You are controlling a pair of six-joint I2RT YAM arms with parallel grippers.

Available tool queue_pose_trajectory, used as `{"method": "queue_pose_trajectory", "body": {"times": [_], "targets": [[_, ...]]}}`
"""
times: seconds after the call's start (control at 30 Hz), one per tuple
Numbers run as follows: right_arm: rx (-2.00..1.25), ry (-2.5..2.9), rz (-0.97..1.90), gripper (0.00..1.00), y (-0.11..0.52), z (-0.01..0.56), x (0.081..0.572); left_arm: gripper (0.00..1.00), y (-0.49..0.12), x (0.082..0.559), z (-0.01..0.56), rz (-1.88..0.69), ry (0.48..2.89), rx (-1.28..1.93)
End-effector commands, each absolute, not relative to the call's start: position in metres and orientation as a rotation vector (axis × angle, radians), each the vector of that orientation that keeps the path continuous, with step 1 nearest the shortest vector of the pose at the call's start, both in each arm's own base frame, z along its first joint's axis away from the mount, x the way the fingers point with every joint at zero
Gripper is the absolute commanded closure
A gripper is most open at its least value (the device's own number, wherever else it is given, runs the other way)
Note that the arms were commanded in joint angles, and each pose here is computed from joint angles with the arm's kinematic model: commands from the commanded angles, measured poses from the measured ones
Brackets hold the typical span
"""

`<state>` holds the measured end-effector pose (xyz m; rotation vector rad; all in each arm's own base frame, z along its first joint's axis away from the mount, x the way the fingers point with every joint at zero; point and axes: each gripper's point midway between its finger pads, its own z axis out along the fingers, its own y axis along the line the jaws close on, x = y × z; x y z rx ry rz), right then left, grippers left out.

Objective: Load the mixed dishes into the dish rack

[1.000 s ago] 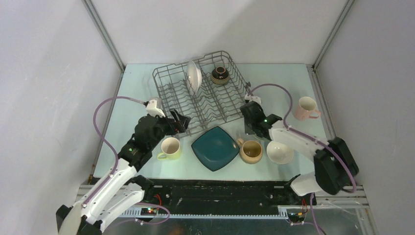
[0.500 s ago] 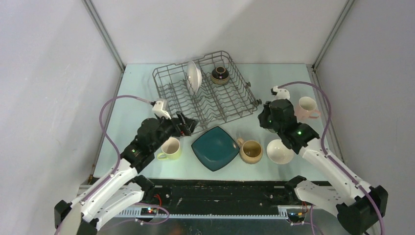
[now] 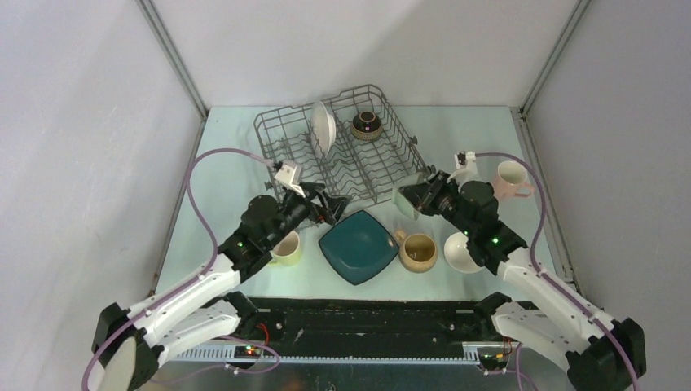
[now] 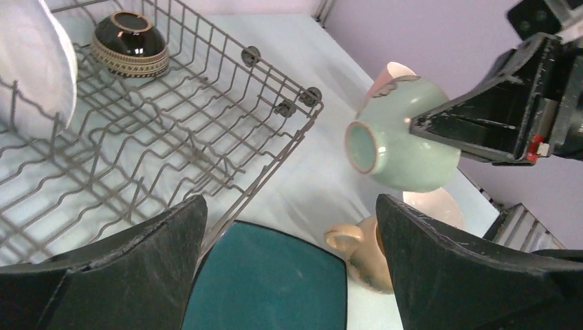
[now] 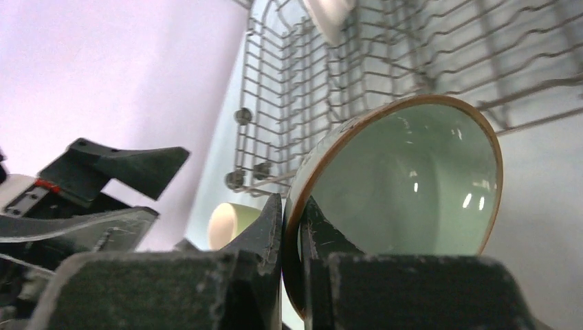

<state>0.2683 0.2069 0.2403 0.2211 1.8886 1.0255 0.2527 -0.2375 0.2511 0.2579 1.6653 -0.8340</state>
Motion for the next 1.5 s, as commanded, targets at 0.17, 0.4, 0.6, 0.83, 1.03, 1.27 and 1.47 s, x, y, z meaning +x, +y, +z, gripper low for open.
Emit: {"method": "queue_pose_trajectory", "body": {"times": [0.17, 0.4, 0.6, 0.83, 1.03, 1.27, 1.47], "targets": [[0.287, 1.558, 1.487, 1.00, 0.251, 0.329, 0.273, 0.00, -0.288, 0.257, 0.287, -0.986, 1.522, 0.450], [0.456, 1.502, 1.543, 1.00, 0.252, 0.337, 0.282, 0.00, -0.303, 0.251, 0.293, -1.032, 1.508, 0.503], [0.628, 1.573, 1.574, 1.00, 0.255, 0.319, 0.292, 0.00, -0.313, 0.252, 0.284, -0.953, 1.597, 0.611], [0.782, 1.626, 1.570, 1.00, 0.256, 0.308, 0.301, 0.00, -0.319, 0.258, 0.268, -0.851, 1.682, 0.698], [0.800, 1.627, 1.602, 1.00, 0.261, 0.308, 0.300, 0.00, -0.324, 0.258, 0.256, -0.832, 1.736, 0.746], [0.818, 1.640, 1.648, 1.00, 0.270, 0.308, 0.299, 0.00, -0.331, 0.260, 0.246, -0.836, 1.771, 0.775], [0.833, 1.641, 1.654, 1.00, 0.272, 0.306, 0.299, 0.00, -0.336, 0.255, 0.244, -0.854, 1.766, 0.809]]}}
